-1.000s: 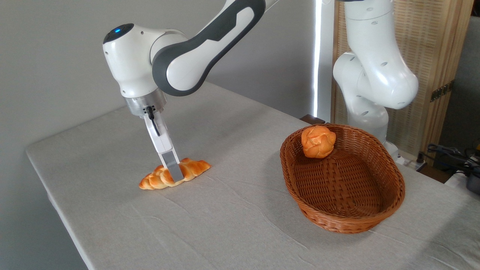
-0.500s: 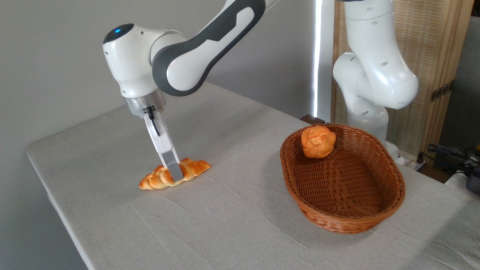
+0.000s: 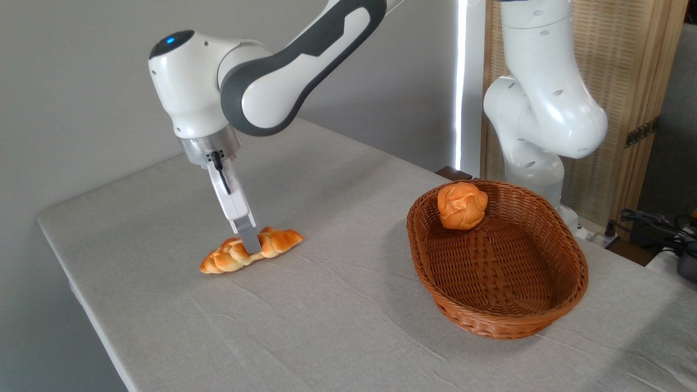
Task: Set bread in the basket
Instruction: 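Close the gripper fingers around the braided roll, then lift the braided roll and carry it over the wicker basket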
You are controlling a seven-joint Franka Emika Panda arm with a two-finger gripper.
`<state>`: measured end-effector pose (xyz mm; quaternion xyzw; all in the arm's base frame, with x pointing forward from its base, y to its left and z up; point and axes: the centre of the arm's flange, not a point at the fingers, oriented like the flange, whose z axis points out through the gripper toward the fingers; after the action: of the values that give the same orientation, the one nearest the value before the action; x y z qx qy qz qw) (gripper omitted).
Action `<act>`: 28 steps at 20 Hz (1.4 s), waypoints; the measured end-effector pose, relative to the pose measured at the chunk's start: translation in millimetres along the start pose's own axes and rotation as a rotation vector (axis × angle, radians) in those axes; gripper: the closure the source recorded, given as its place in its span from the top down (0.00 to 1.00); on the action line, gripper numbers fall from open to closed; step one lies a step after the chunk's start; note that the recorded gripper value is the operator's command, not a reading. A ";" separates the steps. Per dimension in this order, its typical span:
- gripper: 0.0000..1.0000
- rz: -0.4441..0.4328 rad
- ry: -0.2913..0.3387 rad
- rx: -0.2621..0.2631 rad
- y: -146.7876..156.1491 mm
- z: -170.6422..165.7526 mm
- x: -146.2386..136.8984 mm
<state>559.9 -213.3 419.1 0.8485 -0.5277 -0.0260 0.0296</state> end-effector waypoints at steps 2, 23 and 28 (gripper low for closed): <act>0.14 -0.019 -0.012 -0.004 -4.1 -31.0 -10.6; 0.17 0.393 -0.082 -0.116 33.3 -104.8 -340.4; 0.24 0.387 -0.067 -0.176 39.7 -76.4 -353.2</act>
<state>374.1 87.7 502.8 0.7241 -0.6772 -0.0941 0.0905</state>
